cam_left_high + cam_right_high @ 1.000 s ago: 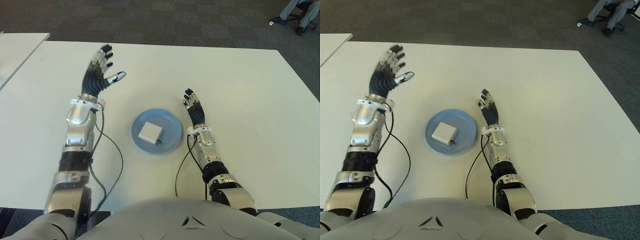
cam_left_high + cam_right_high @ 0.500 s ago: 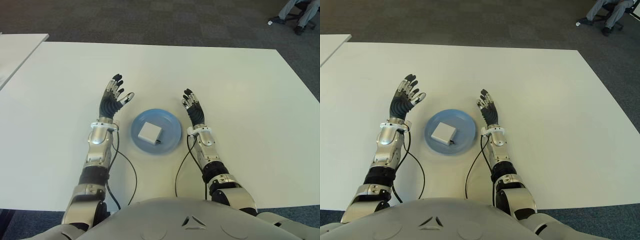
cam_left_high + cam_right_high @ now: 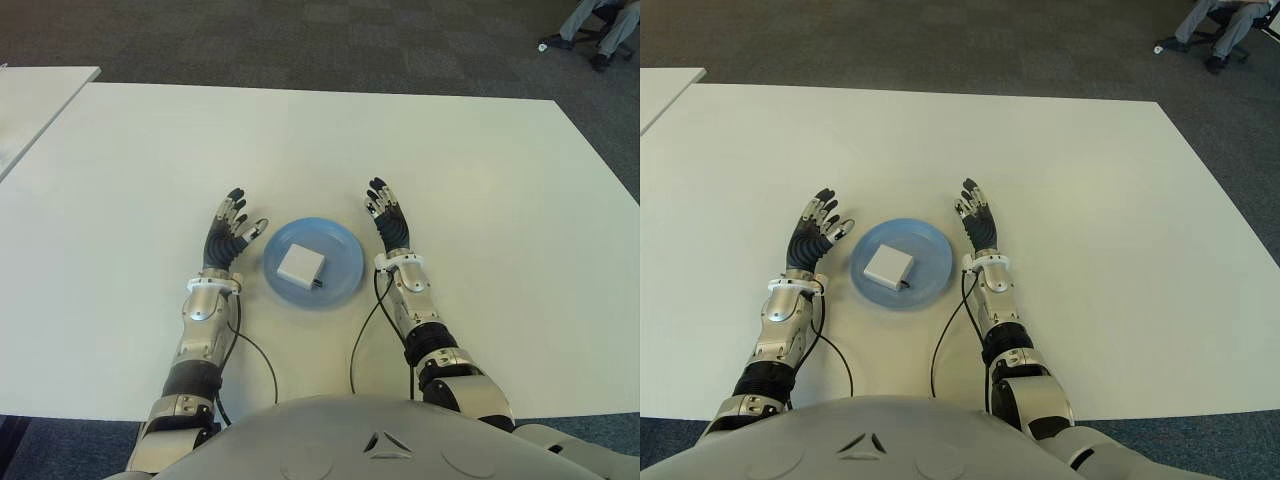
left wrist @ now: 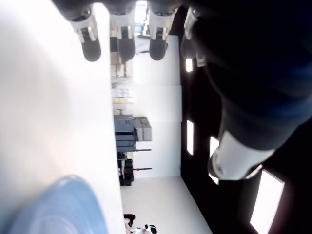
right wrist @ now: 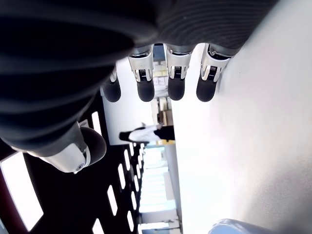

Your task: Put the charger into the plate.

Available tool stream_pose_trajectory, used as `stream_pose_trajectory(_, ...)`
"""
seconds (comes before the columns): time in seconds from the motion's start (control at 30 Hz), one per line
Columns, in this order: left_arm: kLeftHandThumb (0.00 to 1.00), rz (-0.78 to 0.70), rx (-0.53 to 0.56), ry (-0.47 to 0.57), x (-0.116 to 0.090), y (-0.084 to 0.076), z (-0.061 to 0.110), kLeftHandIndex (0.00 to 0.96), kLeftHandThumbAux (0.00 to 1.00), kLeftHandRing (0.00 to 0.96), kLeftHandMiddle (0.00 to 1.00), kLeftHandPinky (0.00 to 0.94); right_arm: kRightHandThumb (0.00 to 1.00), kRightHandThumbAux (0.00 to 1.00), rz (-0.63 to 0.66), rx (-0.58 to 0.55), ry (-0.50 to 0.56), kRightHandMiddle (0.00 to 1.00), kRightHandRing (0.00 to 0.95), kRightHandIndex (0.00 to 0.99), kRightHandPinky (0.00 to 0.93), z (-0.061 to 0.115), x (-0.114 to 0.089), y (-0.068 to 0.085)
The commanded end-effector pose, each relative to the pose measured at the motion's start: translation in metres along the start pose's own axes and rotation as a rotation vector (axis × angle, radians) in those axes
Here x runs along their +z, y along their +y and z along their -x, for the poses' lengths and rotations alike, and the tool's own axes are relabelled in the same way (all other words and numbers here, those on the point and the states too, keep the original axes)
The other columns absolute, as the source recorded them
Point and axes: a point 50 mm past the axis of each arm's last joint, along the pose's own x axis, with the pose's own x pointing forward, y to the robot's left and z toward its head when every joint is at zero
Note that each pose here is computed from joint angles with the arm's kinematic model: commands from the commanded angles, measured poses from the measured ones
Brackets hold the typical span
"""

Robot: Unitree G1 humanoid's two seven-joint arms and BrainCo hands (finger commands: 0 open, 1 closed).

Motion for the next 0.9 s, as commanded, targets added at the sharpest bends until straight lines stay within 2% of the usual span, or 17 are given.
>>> stream_pose_trajectory(0.03, 0.008, -0.019, -0.020, 0.084, -0.013, 0.000, 0.009, 0.000, 0.694, 0.000, 0.000, 0.000, 0.000, 0.565, -0.056, -0.011, 0.092, 0.066, 0.055, 0.010, 0.063, 0.011, -0.019, 0.011)
stream_pose_trajectory(0.4, 0.000, -0.054, -0.044, 0.154, -0.020, 0.003, 0.015, 0.000, 0.600, 0.000, 0.000, 0.000, 0.000, 0.577, -0.052, -0.014, 0.089, 0.056, 0.046, 0.010, 0.051, 0.012, -0.019, 0.009)
stream_pose_trajectory(0.9, 0.000, -0.036, -0.018, 0.167, -0.025, 0.008, 0.021, 0.000, 0.636, 0.000, 0.000, 0.000, 0.000, 0.586, -0.050, -0.009, 0.086, 0.054, 0.044, 0.011, 0.055, 0.015, -0.019, 0.005)
